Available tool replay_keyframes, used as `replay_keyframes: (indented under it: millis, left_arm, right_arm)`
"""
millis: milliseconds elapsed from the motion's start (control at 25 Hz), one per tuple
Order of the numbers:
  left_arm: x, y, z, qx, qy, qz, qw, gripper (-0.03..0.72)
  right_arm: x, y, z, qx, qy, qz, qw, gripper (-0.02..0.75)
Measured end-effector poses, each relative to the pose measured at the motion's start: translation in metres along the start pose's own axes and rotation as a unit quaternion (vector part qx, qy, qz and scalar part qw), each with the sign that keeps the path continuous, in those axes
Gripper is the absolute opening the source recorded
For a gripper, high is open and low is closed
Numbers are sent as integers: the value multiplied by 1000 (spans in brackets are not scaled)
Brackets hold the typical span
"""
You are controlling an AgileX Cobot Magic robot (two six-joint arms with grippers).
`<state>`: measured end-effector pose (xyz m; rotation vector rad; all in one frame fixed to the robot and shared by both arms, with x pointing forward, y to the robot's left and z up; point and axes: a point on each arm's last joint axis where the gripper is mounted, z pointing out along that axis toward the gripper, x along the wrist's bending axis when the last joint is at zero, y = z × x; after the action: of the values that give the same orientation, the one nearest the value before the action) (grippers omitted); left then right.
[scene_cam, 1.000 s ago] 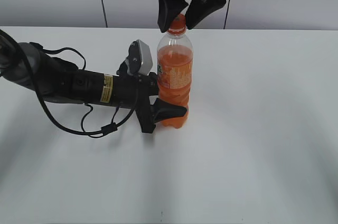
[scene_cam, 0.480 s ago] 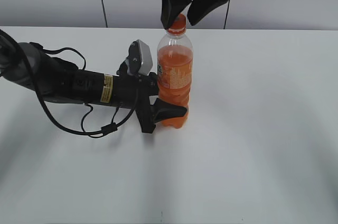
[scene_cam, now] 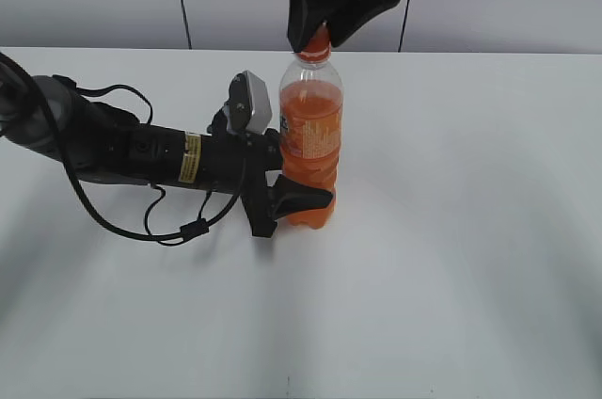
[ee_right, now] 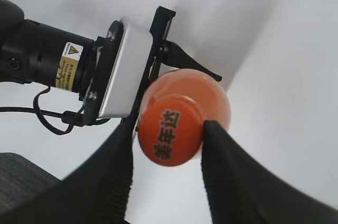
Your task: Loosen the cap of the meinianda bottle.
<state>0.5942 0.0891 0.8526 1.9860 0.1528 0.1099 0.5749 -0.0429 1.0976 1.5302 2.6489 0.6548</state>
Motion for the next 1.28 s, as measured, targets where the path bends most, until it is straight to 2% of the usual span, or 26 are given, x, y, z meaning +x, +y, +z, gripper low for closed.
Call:
replay_keyframes:
  millis: [80, 320, 440, 520, 560, 640, 800, 960, 1080, 1280]
  left_arm:
    - [0, 0, 0, 0, -1, 1, 1000, 401]
    - [0, 0, 0, 0, -1, 1, 1000, 401]
    - [0, 0, 0, 0, -1, 1, 1000, 401]
    - [0, 0, 0, 0, 0, 1, 1000, 401]
    - [0, 0, 0, 1, 0, 1, 1000, 401]
    - [0, 0, 0, 1, 0, 1, 1000, 401]
    - [0, 0, 0, 0, 0, 1, 1000, 401]
    - [0, 0, 0, 1, 1, -1, 1000, 401]
    - [0, 0, 0, 1, 1, -1, 1000, 401]
    - [0, 0, 0, 1, 2, -3, 1000, 401]
  right_arm:
    - [-1, 0, 0, 0, -4, -2, 1000, 267]
    - [-1, 0, 0, 0, -6, -14, 1000, 267]
    - [-1, 0, 0, 0, -6, -77, 997, 267]
    - [-1, 0, 0, 0, -6, -162, 987, 267]
    - [-1, 0, 0, 0, -7, -206, 978, 267]
    - [-2, 0, 0, 1, -10, -313, 950, 267]
    - [-3, 1, -1, 4, -16, -493, 870, 267]
    - [-3, 1, -1, 6, -18, -598, 801, 267]
    - [-3, 1, -1, 6, -18, -620, 784, 267]
    - [1, 7, -13, -12, -23, -627, 779, 267]
